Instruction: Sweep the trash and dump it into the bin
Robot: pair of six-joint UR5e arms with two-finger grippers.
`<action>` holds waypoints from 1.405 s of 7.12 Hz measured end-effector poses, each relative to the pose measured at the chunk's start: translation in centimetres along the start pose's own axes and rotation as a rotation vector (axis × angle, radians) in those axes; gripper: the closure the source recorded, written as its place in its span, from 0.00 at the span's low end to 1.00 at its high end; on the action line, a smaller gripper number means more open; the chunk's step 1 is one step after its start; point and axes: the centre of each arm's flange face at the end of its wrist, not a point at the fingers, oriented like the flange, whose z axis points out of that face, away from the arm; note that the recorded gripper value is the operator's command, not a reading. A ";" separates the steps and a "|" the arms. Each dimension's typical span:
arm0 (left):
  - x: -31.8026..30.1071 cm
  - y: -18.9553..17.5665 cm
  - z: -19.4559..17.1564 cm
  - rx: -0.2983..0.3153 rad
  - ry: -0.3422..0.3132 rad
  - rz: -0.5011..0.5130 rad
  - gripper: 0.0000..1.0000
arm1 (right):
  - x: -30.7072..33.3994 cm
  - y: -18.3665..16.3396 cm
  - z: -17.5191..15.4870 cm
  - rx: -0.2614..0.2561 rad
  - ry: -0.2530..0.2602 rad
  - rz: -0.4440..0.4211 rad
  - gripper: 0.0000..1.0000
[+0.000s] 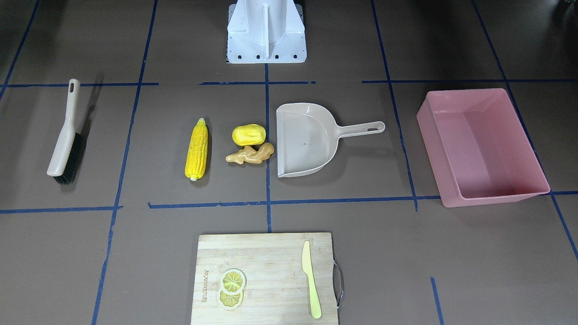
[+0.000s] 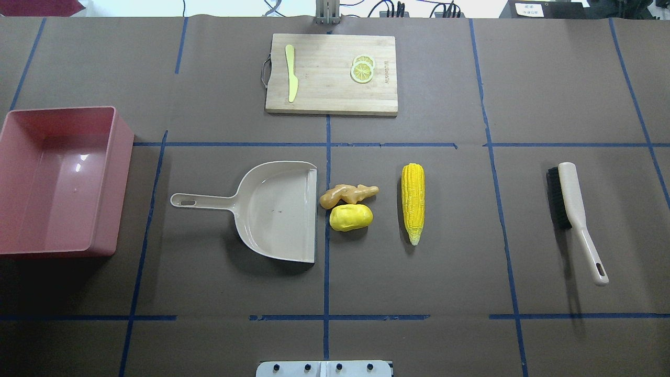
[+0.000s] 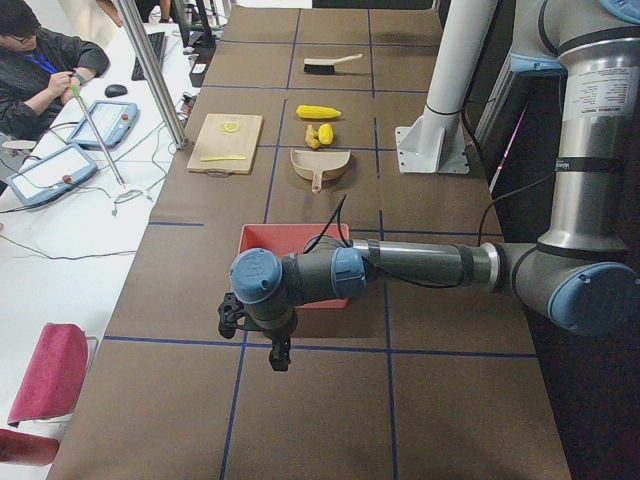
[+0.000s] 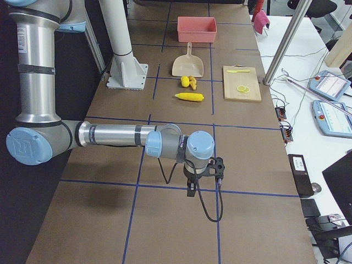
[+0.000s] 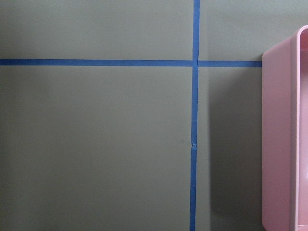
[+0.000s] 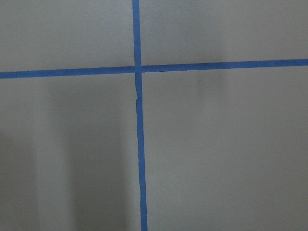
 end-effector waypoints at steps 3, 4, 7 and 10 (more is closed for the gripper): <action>0.7 -0.3 -0.4 0.019 -0.002 0.029 0.00 | -0.5 -0.2 -0.5 0.010 -0.003 -0.008 0.00; 2.3 -1.0 -0.8 0.047 -0.010 0.089 0.00 | -1.2 -0.2 -1.1 0.023 -0.006 -0.021 0.00; 12.5 -2.9 -1.9 0.147 -0.031 0.373 0.00 | -3.3 -1.0 -2.8 0.057 -0.009 -0.006 0.00; 24.2 -5.9 -3.3 0.217 -0.024 0.620 0.00 | -5.4 -1.5 -2.8 0.055 -0.025 0.007 0.00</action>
